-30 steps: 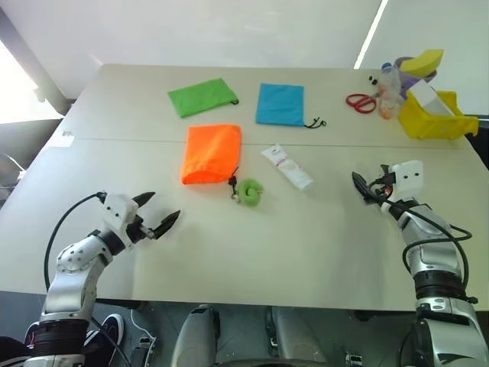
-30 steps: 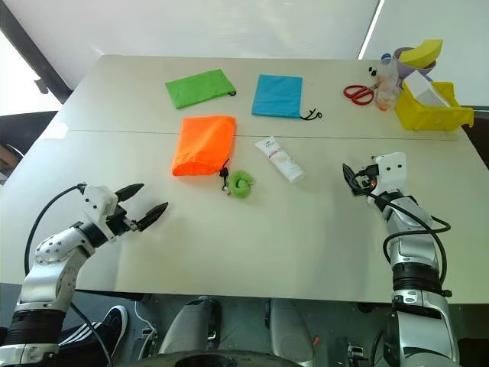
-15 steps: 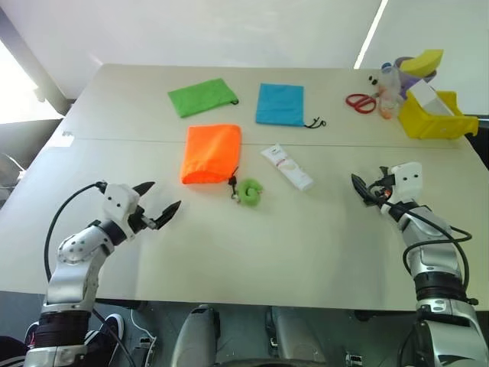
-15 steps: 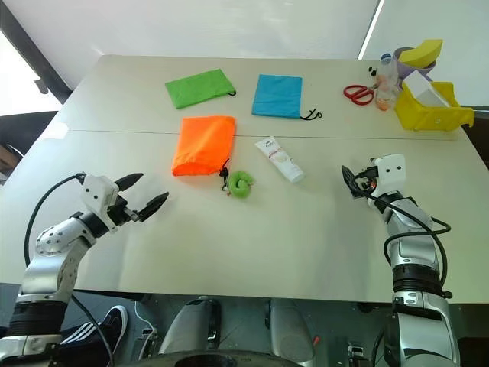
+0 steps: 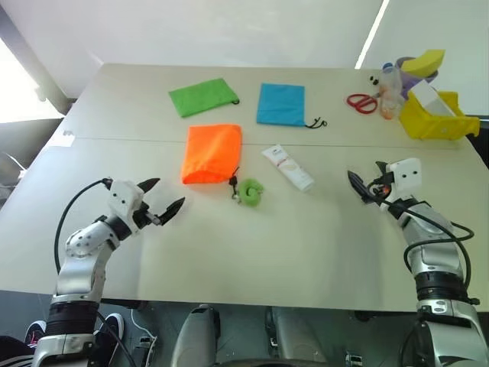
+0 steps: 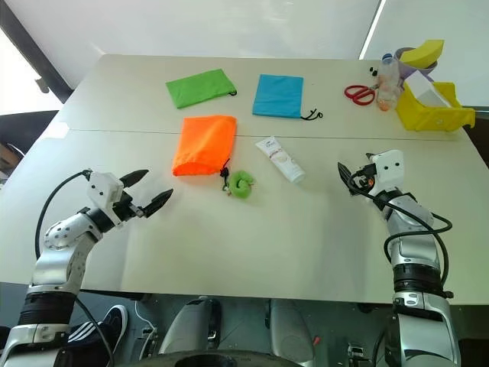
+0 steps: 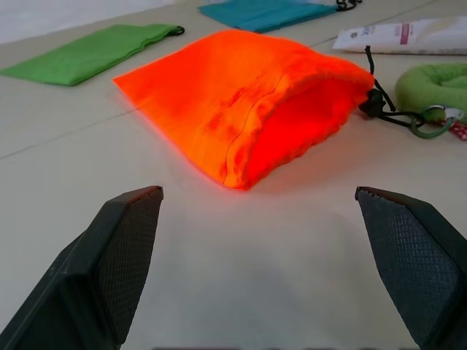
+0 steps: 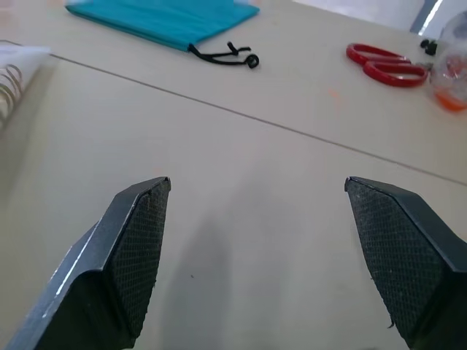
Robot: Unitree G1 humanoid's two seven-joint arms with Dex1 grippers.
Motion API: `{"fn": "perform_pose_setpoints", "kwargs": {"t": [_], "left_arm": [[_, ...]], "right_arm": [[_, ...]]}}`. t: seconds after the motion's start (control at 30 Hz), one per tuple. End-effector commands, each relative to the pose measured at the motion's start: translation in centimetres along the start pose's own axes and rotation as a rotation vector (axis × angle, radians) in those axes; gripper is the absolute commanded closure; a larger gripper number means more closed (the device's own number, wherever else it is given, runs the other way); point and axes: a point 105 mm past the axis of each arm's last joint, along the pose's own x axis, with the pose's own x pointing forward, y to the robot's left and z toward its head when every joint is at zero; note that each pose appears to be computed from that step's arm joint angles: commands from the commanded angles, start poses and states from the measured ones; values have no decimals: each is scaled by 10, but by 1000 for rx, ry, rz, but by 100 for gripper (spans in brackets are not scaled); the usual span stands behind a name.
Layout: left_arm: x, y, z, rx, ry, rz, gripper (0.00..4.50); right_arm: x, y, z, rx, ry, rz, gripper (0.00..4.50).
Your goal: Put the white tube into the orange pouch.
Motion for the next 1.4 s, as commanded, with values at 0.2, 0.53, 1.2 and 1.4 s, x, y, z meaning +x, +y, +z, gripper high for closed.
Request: {"fn": "perform_pose_setpoints", "kwargs": {"t": [0.2, 0.53, 1.2, 1.4], "left_arm": [[34, -5, 32, 216, -91, -25, 0], [70, -7, 25, 459, -37, 35, 0], [88, -9, 11, 384, 37, 70, 447], [77, -22, 11, 296, 59, -43, 447]], "right_arm": [[-29, 98, 50, -116, -119, 566, 51], [-27, 133, 49, -167, -125, 624, 51], [-22, 116, 45, -189, -112, 547, 47], [-20, 112, 43, -207, -104, 530, 47]]}}
